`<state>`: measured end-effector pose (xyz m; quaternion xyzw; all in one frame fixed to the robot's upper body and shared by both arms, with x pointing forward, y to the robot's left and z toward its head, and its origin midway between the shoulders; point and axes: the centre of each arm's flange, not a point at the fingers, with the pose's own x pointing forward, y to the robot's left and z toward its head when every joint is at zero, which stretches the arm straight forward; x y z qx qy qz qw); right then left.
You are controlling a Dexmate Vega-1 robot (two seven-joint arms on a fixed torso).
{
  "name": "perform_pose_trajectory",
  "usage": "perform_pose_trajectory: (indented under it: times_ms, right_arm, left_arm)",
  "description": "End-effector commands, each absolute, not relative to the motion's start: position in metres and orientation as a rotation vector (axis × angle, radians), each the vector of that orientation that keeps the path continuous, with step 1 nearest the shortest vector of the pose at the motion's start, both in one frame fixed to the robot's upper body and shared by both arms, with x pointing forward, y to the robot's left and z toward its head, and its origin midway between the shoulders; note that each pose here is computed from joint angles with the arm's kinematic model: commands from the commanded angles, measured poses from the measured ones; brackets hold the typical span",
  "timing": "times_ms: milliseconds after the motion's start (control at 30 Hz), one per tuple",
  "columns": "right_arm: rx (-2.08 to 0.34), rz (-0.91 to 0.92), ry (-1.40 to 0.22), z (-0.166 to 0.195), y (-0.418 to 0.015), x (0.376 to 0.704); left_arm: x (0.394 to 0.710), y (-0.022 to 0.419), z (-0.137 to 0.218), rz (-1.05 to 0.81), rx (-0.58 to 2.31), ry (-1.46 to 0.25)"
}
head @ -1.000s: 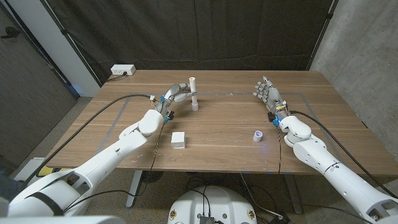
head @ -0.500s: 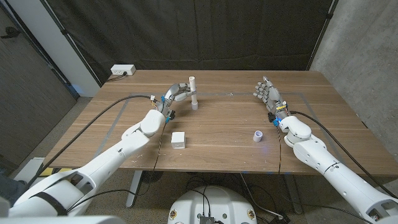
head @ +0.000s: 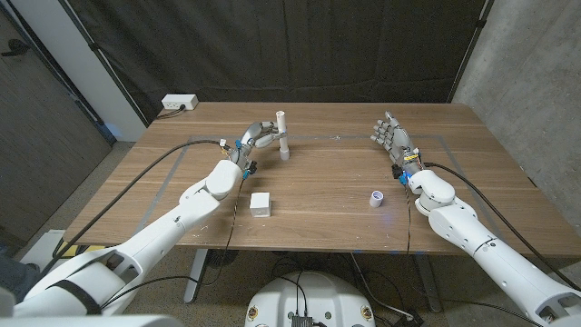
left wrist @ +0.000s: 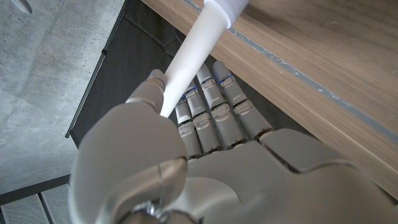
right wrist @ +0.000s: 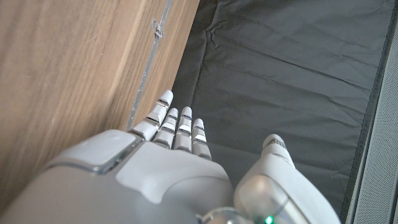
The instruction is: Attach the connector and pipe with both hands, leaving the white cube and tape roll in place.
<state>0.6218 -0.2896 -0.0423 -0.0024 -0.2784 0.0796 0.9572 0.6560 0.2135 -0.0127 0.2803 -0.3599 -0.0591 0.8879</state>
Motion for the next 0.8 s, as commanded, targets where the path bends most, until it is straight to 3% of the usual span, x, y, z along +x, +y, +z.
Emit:
perform_pose_trajectory:
  times_ms: [33,800]
  right_arm:
    - [-0.008,0.162,-0.573,-0.0399,-0.29,0.6204]
    - [-0.004,0.155,-0.568,-0.044,-0.2934,0.6187]
  left_arm:
    - [0.6565,0.2133,-0.0152,-0.139,0.607,-0.725]
    - [0.6594,0.2076,-0.0169,-0.161,0.671,-0.656]
